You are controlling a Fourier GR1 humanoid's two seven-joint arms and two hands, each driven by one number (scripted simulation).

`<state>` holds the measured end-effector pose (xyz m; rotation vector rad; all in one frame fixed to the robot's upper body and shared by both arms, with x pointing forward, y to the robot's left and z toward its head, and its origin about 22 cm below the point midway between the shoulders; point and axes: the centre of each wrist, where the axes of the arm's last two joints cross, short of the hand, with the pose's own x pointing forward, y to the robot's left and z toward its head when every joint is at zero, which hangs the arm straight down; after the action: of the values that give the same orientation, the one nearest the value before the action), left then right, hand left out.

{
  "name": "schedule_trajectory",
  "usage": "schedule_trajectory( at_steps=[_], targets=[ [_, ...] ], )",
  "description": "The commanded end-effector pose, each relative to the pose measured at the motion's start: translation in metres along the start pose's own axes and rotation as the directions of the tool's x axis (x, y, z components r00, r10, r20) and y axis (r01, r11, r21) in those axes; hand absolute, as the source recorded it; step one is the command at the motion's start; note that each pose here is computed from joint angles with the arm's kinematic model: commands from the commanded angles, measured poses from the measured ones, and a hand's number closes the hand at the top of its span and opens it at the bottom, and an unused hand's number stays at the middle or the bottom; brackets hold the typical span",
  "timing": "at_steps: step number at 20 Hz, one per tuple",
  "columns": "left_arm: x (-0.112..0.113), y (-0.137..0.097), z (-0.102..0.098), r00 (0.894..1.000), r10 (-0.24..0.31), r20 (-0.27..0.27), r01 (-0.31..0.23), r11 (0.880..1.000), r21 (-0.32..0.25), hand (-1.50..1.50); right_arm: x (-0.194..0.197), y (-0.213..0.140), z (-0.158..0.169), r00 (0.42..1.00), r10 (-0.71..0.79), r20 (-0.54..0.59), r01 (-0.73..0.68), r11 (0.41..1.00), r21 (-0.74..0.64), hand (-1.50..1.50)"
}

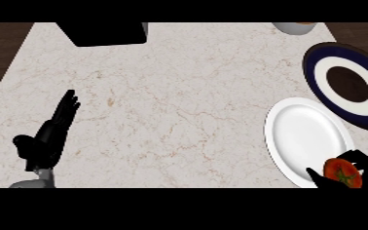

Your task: Pick the tomato from the plate and place it in the plate

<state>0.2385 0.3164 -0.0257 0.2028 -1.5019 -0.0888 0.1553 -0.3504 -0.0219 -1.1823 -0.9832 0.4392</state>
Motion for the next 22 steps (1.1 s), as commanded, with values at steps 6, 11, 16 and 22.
schedule_trajectory(
  at_steps=[6, 11, 16, 22],
  targets=[
    [0.003, 0.007, 0.005, 1.000, -0.001, -0.004, 0.001, 1.000, -0.011, 0.00, -0.142, -0.128, -0.015, 0.998, -0.067, -0.010, 0.063, 0.972, -0.228, 1.50],
    [0.008, 0.004, -0.002, 1.000, -0.007, 0.015, 0.007, 1.000, -0.022, 0.00, -0.196, -0.172, -0.006, 0.991, -0.119, 0.067, 0.135, 0.930, -0.341, 1.50],
    [-0.009, -0.015, -0.003, 1.000, -0.014, -0.002, 0.014, 0.999, -0.052, 0.00, -0.217, -0.183, 0.016, 0.978, -0.146, 0.147, 0.199, 0.859, -0.471, 1.50],
    [-0.005, -0.015, -0.012, 1.000, -0.011, 0.022, 0.012, 0.997, -0.074, 0.00, -0.189, -0.209, -0.022, 0.965, -0.169, 0.199, 0.243, 0.859, -0.451, 1.50]
  ],
)
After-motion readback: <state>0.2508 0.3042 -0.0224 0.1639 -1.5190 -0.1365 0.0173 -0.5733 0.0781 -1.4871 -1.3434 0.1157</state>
